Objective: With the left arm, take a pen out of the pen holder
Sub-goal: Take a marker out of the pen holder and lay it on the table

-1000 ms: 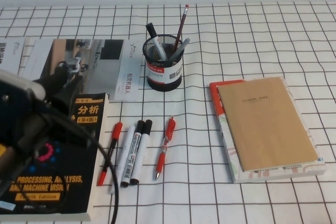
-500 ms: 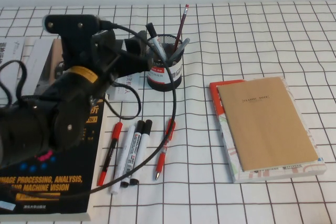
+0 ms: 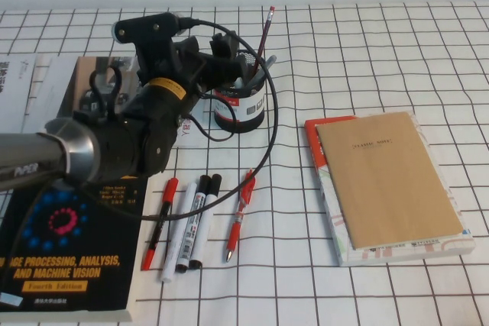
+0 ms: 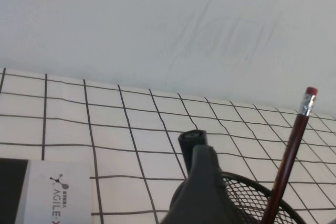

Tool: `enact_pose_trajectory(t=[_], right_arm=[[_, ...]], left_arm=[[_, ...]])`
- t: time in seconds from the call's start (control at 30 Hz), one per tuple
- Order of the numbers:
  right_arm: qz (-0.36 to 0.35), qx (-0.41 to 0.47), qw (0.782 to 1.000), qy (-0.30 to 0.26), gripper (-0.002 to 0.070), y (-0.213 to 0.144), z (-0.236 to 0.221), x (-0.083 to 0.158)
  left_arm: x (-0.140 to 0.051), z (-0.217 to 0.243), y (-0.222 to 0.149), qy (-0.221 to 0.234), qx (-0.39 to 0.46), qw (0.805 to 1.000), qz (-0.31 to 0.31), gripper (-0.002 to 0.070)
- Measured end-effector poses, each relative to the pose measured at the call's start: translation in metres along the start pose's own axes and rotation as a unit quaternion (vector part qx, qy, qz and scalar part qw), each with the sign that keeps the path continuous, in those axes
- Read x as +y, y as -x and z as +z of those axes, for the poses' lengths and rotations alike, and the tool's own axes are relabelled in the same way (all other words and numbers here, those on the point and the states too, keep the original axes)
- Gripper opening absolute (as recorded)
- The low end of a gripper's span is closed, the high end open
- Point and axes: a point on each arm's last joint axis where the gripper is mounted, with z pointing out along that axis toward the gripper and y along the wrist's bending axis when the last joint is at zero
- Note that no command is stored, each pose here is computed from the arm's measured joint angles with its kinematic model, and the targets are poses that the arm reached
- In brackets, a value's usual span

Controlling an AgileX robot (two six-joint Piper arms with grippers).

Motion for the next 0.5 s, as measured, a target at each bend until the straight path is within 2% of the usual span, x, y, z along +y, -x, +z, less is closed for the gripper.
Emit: enact_pose_trajectory(t=[0.5], right_arm=[[0.0,0.0,1.0,0.0,-0.0017,0.0,0.0,0.0]], left_arm=[[0.022,0.04,-0.016,0.001,-0.006,1.0,-0.006,0.0475]])
